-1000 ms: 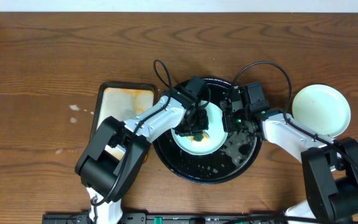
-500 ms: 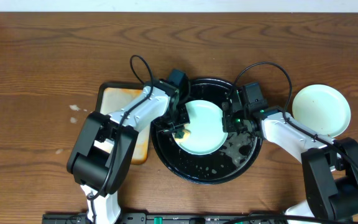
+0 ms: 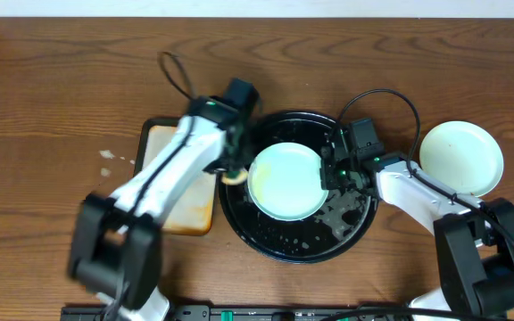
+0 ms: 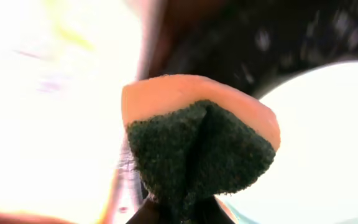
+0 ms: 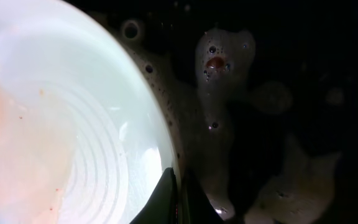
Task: Clean dirty plates on tray and stack at the side
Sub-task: 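Return the sponge to the soapy tray with the left gripper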
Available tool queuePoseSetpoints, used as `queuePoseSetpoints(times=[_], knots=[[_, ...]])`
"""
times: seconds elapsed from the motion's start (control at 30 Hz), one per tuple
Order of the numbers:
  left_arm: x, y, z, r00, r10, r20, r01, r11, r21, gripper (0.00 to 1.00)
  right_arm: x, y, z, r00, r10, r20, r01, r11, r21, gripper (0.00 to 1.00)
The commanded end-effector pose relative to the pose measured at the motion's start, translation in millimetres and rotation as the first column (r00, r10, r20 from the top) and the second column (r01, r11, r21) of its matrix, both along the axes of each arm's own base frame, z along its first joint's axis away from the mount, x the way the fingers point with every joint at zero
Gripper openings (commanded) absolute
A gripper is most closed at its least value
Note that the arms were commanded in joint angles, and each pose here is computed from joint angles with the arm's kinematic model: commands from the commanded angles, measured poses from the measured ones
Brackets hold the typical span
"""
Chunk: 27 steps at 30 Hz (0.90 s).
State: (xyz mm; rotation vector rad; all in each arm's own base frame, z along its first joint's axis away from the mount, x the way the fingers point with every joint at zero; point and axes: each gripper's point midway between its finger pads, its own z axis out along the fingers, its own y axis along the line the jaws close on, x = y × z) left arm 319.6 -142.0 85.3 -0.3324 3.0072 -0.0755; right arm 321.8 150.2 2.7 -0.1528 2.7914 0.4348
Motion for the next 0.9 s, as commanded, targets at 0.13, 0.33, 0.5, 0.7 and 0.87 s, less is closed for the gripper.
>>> queuePoseSetpoints(times=[0.13,0.33,0.5,0.7,0.87], knots=[[14.9,71.7,54.1,0.979,0.145,0.144,-0.155,0.986,0.062,0.09,4.7,-40.8,16.9,0.994,-0.051,0.101,0.067,0.984,-0.163,0.01],[7.3,126.3,31.7,0.961,0.263,0.087,-0.271,0.958,0.095,0.1,4.6,-33.9,59.0,0.976,0.041,0.212,-0.006,0.987,-0.162,0.01],[1.7,147.4,7.0,0.975,0.217,0.054,-0.221,0.972,0.084,0.16,3.0,-29.6,95.3,0.947,0.074,0.312,-0.026,0.987,-0.156,0.01],[-2.7,145.8,-8.5,0.994,0.109,0.029,-0.112,0.989,0.098,0.25,-13.6,-29.1,86.0,0.974,0.038,0.225,-0.012,0.993,-0.117,0.23],[-2.9,145.6,-11.8,0.996,0.084,0.024,-0.086,0.991,0.102,0.59,-26.6,-14.5,66.3,0.99,0.076,0.121,-0.07,0.996,-0.051,0.47]])
